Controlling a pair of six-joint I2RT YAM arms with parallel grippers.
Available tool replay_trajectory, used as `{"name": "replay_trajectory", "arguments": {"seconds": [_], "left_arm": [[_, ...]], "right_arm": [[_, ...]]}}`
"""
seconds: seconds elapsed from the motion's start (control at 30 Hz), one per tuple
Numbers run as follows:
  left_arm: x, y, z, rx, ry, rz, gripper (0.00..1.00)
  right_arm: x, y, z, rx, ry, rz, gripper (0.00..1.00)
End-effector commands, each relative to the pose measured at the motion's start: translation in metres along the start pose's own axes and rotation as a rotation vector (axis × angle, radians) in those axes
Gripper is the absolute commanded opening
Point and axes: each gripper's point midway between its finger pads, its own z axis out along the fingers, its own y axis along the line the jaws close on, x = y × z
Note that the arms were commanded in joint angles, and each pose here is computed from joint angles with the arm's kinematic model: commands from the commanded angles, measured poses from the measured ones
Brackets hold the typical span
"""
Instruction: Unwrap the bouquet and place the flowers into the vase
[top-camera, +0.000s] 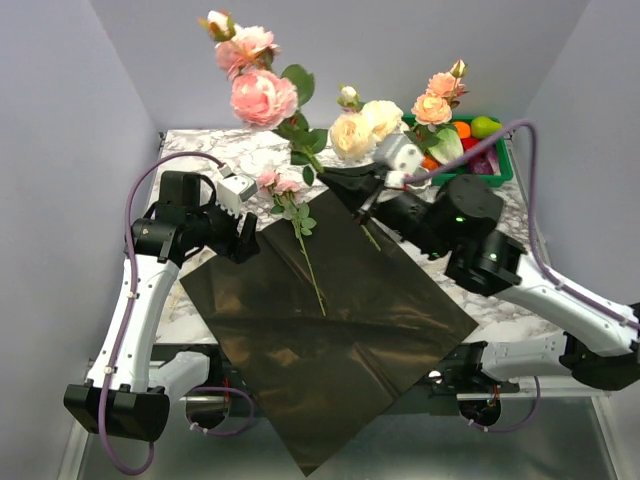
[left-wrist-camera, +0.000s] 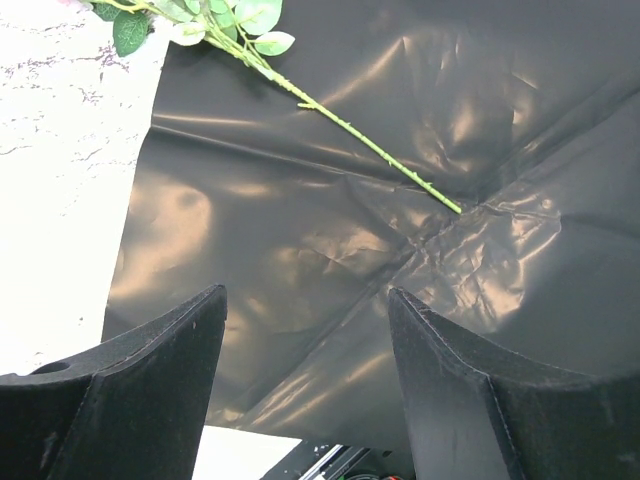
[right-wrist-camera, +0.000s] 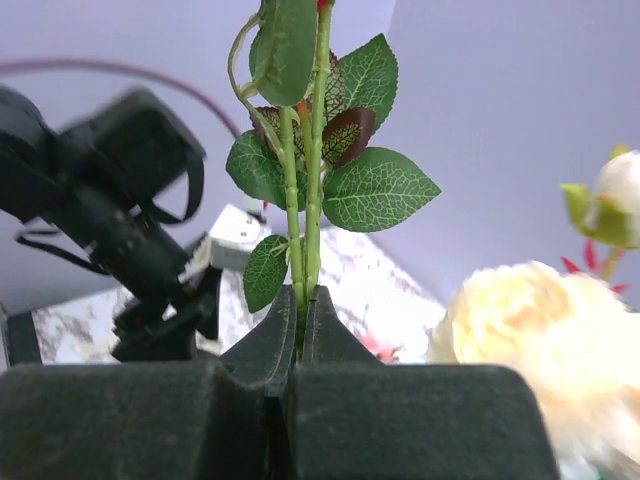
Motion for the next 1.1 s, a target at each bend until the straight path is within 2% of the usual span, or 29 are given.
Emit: {"name": "replay_trajectory", "arguments": {"seconds": [0.0, 0.17, 0.23, 0.3, 0.33, 0.37, 0.43, 0.47, 0.7, 0.77, 1.07], "left_arm": [[-0.008, -0.003, -0.004, 0.015, -0.027, 0.002, 0.75], [-0.011, -0.002, -0.002, 0.021, -0.028, 0.001, 0.75], [-0.013, -0.002, -0.002, 0.025, -0.032, 0.001, 0.75], [-0.015, -0.002, -0.001, 0.026, -0.034, -0.002, 0.75], [-0.016, -0.002, -0.001, 0.027, -0.037, -0.003, 0.75], [-0.016, -0.001, 0.000, 0.031, -0.035, -0.006, 0.75], [-0.017, -0.002, 0.002, 0.039, -0.035, -0.011, 0.75], [-0.018, -0.001, 0.003, 0.039, -0.033, -0.018, 0.75], [-0.019, 0.001, 0.007, 0.038, -0.027, -0.036, 0.75], [-0.019, 0.002, 0.007, 0.036, -0.027, -0.030, 0.75], [-0.018, 0.003, 0.004, 0.025, -0.026, -0.016, 0.75]], "right_arm": [[-0.070, -0.029, -0.047, 0.063, -0.137, -0.038, 0.01], [-0.109, -0.061, -0.097, 0.171, -0.251, -0.057, 0.01], [-0.134, -0.091, -0.128, 0.318, -0.355, -0.061, 0.01], [-0.119, -0.116, -0.149, 0.488, -0.369, -0.048, 0.01], [-0.118, -0.126, -0.156, 0.558, -0.378, -0.101, 0.01], [-0.116, -0.135, -0.162, 0.634, -0.434, -0.101, 0.01], [-0.110, -0.151, -0.167, 0.730, -0.456, -0.140, 0.01], [-0.113, -0.157, -0.173, 0.769, -0.520, -0.127, 0.01], [-0.078, -0.195, -0.128, 0.789, -0.522, -0.089, 0.01], [-0.078, -0.206, -0.127, 0.819, -0.551, -0.102, 0.01], [-0.034, -0.245, -0.105, 0.886, -0.502, -0.133, 0.01]]}}
